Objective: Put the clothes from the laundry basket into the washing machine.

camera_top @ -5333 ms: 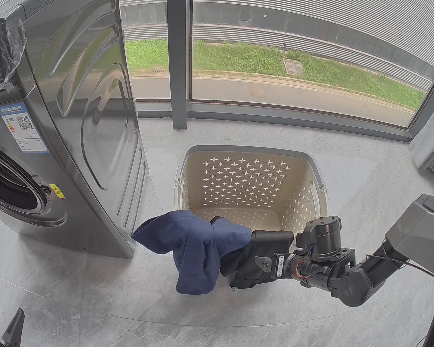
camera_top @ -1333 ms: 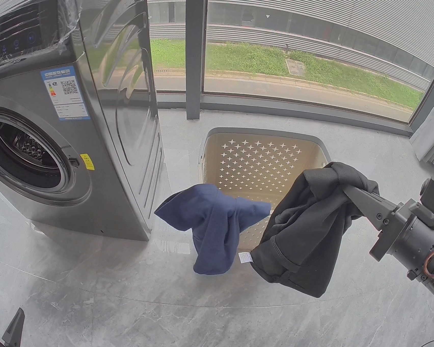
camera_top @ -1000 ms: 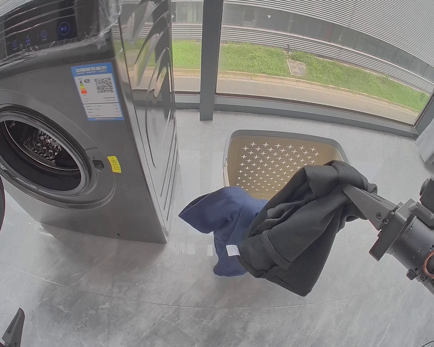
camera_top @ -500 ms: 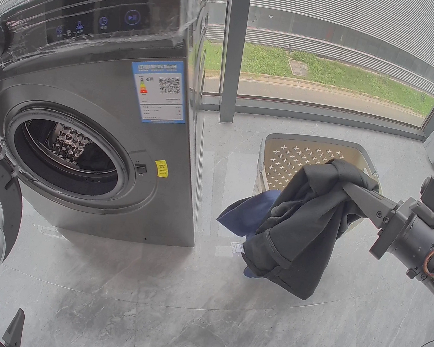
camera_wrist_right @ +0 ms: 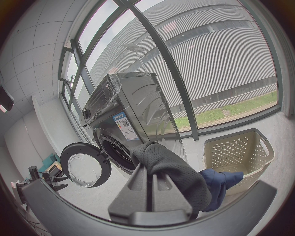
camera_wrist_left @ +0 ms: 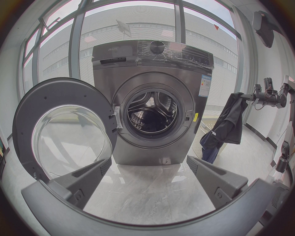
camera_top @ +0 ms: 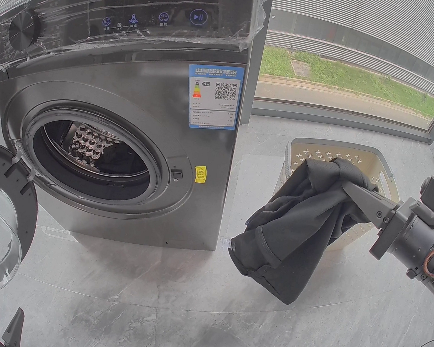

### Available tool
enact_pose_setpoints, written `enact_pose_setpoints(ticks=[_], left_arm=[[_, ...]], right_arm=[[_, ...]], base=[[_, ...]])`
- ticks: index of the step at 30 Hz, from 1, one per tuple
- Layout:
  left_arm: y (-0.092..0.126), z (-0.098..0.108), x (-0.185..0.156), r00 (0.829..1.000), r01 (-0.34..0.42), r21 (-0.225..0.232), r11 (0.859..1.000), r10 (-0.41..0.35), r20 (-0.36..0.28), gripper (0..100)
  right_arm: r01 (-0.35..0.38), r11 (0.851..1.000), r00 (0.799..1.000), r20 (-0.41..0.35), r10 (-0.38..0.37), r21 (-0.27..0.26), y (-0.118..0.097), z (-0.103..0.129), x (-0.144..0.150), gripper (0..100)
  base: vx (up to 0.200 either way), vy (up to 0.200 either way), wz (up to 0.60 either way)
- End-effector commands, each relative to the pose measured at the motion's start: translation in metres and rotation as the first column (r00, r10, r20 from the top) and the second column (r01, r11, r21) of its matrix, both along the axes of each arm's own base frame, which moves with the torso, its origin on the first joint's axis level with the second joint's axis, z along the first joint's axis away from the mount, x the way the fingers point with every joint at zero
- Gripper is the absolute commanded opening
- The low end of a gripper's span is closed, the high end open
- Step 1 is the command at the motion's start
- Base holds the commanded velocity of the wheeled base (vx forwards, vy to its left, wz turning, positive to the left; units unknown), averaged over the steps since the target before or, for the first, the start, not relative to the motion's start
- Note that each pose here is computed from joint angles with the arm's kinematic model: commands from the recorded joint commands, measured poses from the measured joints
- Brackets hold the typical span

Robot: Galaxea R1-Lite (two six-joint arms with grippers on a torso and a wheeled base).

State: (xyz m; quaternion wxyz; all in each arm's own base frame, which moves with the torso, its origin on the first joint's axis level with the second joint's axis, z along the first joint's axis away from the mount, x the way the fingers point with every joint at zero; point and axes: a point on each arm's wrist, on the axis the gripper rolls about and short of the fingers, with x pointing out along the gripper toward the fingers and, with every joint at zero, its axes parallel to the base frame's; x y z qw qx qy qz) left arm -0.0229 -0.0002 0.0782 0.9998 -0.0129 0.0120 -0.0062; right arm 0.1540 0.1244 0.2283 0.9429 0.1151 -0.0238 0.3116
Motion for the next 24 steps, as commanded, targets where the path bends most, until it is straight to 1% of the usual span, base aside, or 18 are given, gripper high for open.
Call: enact_pose_setpoints(ticks=[1,17,24], left_arm=[[0.0,-0.0024,0.0001,1.0,0.001,0.0,1.0,-0.001,-0.001,100],[0.0,-0.0024,0.0001,1.0,0.001,0.0,1.0,-0.001,-0.001,100],[0.0,-0.0024,0.0001,1.0,0.001,0.003,1.0,-0.001,-0.001,100]], right_arm=[[0.001,1.0,1.0,0.0,-0.001,0.0,-0.0001,-0.0003,0.0,0],[0.01,1.0,1.0,-0.01,-0.01,-0.002,-0.0011,-0.0026,0.0012,0],[0.011,1.0,1.0,-0.01,-0.011,-0.002,-0.0014,-0.0026,0.0014,0]], base=[[-0.2,0.0,0.0],[-0.2,0.0,0.0],[0.0,0.0,0.0]])
